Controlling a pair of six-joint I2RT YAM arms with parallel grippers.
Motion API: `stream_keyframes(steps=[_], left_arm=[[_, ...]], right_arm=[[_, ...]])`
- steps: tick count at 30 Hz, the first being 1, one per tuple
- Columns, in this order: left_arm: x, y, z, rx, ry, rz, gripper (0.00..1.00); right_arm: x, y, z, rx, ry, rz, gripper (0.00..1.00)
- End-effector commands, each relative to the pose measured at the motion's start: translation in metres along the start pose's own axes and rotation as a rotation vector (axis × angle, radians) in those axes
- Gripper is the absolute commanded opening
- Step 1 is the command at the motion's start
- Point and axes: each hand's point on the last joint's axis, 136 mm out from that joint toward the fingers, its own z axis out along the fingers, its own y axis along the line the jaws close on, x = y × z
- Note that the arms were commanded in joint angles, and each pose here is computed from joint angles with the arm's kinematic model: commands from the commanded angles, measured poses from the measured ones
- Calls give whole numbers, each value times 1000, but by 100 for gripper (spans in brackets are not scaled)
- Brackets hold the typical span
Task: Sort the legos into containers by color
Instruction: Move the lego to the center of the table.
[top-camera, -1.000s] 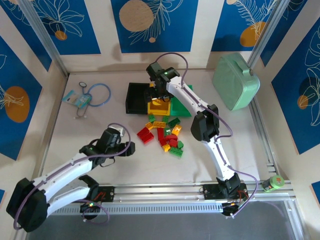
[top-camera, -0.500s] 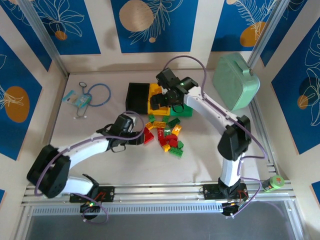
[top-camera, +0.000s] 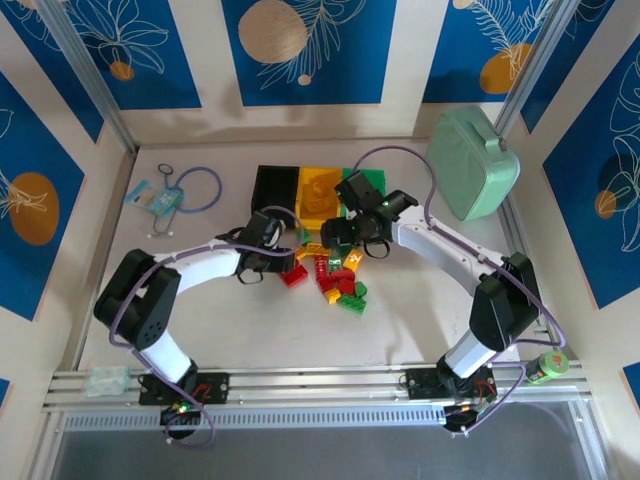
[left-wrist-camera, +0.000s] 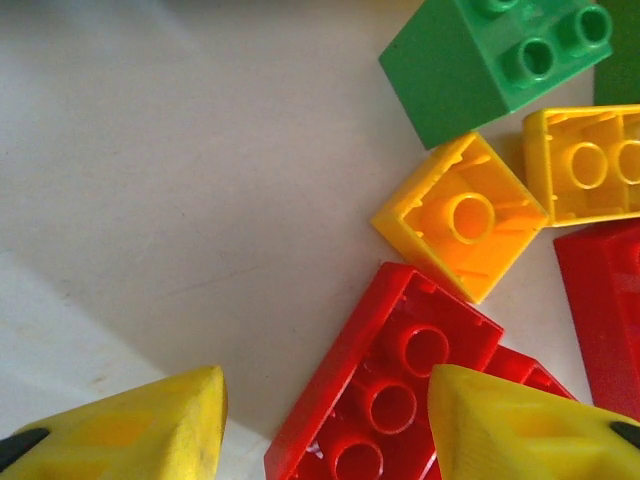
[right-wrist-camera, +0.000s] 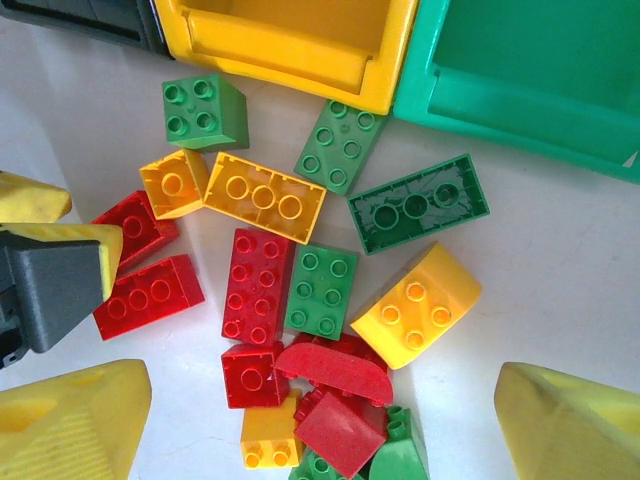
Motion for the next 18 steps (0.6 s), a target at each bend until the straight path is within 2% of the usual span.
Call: stream_keyframes(steps=[1, 6, 10, 13, 18], left_arm=[[0, 10, 2, -30, 22, -5, 54], [10, 33, -4, -87, 21, -72, 52], [17, 55, -19, -131, -41, -183, 50], [17, 52, -36, -123, -100, -179, 50], [9, 32, -48, -29, -108, -113, 62]], right_arm=[[-4, 4, -9, -42, -40, 32, 89], [0, 4, -8, -57, -39, 41, 89], [3, 4, -6, -63, -34, 46, 89], [4, 7, -4, -72, -31, 44, 88], [3, 16, -3, -88, -34, 32, 89]])
